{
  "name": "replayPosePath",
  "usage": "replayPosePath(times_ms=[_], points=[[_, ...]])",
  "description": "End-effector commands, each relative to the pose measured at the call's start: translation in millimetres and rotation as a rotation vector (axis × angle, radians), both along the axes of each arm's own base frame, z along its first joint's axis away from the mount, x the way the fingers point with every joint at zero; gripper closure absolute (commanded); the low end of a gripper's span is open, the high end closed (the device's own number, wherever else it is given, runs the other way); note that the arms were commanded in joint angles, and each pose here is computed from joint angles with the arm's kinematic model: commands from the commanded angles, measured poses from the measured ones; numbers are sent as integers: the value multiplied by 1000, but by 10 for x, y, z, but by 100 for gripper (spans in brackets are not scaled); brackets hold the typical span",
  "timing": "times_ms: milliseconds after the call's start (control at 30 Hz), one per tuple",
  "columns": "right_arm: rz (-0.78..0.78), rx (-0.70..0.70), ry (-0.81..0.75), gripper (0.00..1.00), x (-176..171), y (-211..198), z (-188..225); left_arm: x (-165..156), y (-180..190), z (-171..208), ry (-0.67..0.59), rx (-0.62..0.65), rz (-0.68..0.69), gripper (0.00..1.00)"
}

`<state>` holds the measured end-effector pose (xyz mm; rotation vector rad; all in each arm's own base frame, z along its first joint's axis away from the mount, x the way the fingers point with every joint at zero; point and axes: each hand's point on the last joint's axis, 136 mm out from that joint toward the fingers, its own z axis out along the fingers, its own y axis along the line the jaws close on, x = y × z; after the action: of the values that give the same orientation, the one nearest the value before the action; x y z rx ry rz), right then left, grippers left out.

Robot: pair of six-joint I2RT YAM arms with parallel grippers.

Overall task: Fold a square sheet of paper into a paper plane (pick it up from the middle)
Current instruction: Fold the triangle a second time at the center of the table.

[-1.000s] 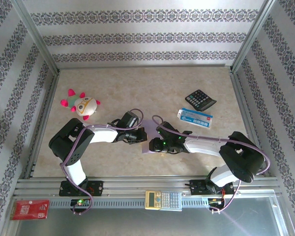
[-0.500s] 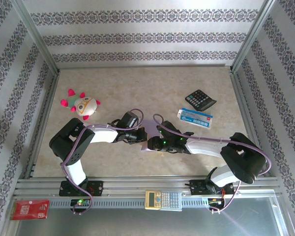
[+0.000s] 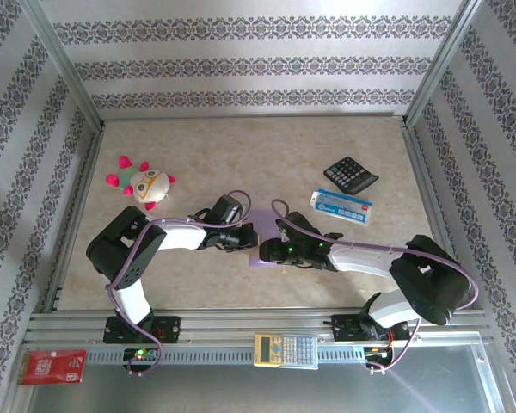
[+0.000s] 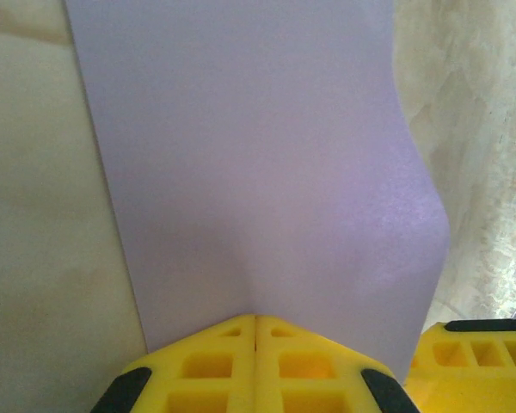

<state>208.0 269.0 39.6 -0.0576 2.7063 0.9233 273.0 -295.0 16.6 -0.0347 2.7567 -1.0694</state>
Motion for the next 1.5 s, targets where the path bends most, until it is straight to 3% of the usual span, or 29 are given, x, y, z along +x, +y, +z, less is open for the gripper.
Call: replayPosePath(times_ms=[0, 1167, 1467], points=[[7, 26, -28, 50, 28, -13, 69, -266, 225, -426, 116, 134, -6, 97], [15, 43, -66, 48, 452, -160, 77, -277, 237, -408, 121, 146, -16, 97], [-131, 91, 59, 62, 601, -188, 3, -273, 234, -403, 120, 146, -16, 97]])
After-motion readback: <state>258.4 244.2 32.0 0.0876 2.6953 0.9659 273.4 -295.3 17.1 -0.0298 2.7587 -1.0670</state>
